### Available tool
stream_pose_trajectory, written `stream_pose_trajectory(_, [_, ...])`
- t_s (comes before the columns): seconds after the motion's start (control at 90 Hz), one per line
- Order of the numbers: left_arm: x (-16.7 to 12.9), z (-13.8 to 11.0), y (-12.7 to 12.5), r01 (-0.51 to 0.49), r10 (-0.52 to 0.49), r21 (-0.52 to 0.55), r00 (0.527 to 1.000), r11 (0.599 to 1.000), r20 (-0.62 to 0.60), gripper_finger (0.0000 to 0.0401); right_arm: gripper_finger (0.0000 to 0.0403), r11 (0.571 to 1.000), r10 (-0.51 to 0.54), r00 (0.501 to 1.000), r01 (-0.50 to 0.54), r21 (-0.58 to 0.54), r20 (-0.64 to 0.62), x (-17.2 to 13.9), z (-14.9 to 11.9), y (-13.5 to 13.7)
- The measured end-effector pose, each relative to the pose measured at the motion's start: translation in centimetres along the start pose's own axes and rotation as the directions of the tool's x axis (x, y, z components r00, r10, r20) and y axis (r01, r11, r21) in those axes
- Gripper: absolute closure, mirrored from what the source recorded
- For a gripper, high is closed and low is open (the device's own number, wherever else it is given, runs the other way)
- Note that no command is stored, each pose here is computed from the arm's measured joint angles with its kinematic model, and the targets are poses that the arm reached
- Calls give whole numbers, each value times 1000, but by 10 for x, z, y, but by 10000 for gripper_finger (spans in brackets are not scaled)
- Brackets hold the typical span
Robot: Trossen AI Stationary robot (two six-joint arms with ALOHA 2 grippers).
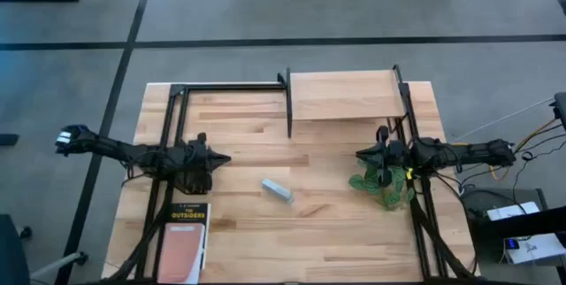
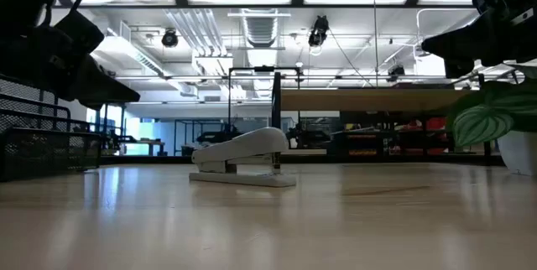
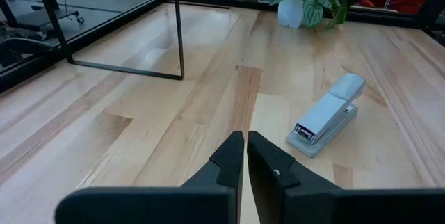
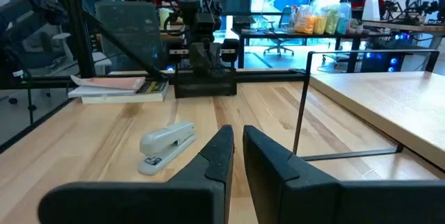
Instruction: Stock shelves
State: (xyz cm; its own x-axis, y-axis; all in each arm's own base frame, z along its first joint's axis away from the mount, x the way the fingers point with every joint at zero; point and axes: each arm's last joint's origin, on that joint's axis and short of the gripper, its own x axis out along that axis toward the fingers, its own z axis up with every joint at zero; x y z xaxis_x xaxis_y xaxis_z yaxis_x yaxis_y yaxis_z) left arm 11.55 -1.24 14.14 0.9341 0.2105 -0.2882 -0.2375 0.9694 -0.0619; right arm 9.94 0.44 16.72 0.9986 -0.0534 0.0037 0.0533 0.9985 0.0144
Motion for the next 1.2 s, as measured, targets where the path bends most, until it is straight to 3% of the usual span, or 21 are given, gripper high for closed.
stream_pose_trajectory(0.167, [0,0,0,0,0,0,1000,1000,0,397,384,972,8,1000,-7,233,0,0,0,0])
stream_pose_trajectory(0.256, [0,0,0,0,0,0,1000,1000,0,397,384,956,0,1000,-4,293,15,0,1,0])
stream_pose_trajectory(0.511, [0,0,0,0,0,0,1000,1000,0,397,384,831,20,987,-106,546,161,-1,16,1])
stream_pose_trajectory(0.678, [0,0,0,0,0,0,1000,1000,1,397,384,782,84,958,-233,578,273,-2,27,6])
stream_pose_trajectory(0.822, [0,0,0,0,0,0,1000,1000,1,397,384,767,143,950,-283,576,277,-1,28,13])
stream_pose_trajectory(1.0, [0,0,0,0,0,0,1000,1000,0,397,384,769,128,978,-204,605,167,7,18,22])
stream_pose_trajectory(1.2, [0,0,0,0,0,0,1000,1000,0,397,384,803,76,995,-99,587,63,15,8,31])
